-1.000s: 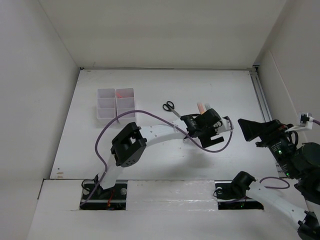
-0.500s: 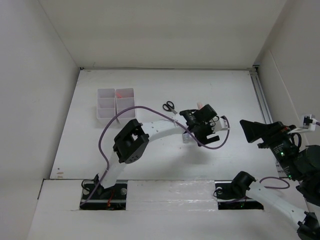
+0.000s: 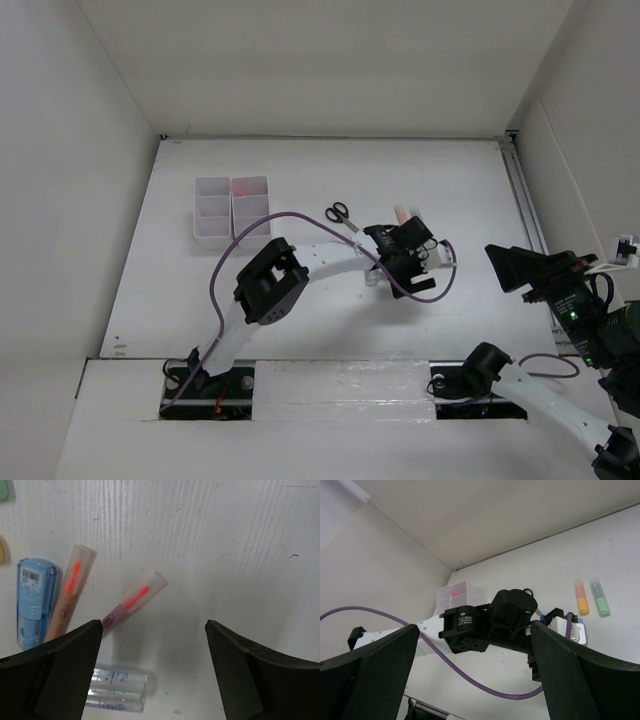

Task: Sort the stationery into containers
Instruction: Grab a piece of stationery with the left arm

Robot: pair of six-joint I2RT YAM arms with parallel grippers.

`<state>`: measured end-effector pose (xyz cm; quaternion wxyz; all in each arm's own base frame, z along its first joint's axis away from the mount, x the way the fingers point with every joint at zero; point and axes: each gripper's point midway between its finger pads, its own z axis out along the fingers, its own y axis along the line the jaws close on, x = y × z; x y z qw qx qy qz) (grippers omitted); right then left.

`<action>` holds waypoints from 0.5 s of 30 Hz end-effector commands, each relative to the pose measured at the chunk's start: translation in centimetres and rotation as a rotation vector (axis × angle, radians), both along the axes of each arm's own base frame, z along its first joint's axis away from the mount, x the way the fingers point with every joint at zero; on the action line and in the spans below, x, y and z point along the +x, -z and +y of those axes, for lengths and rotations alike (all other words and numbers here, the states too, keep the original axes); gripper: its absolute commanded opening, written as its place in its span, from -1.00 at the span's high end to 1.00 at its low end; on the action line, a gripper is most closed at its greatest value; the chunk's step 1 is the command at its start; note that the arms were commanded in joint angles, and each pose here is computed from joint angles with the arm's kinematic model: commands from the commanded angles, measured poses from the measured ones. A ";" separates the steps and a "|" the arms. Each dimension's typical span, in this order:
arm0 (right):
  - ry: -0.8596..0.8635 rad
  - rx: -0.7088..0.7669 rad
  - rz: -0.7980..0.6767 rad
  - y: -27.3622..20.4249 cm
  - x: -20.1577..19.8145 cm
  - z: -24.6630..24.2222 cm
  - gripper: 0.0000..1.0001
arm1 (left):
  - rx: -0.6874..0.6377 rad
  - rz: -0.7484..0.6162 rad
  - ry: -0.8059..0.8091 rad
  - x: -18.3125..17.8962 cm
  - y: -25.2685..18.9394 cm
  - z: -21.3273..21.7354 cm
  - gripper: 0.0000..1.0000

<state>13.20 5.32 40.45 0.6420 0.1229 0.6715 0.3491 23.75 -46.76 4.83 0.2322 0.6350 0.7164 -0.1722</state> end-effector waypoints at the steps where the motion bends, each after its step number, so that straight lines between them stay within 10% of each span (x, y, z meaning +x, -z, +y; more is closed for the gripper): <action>1: -0.051 0.040 -0.065 -1.8 -0.9 0.3 -0.98 | 0.007 0.002 0.008 0.5 1.1 -0.2 -0.61; 15: -0.083 0.038 -0.095 -2.0 -1.7 0.3 -0.95 | 0.004 0.030 0.006 1.0 1.9 -0.3 -0.59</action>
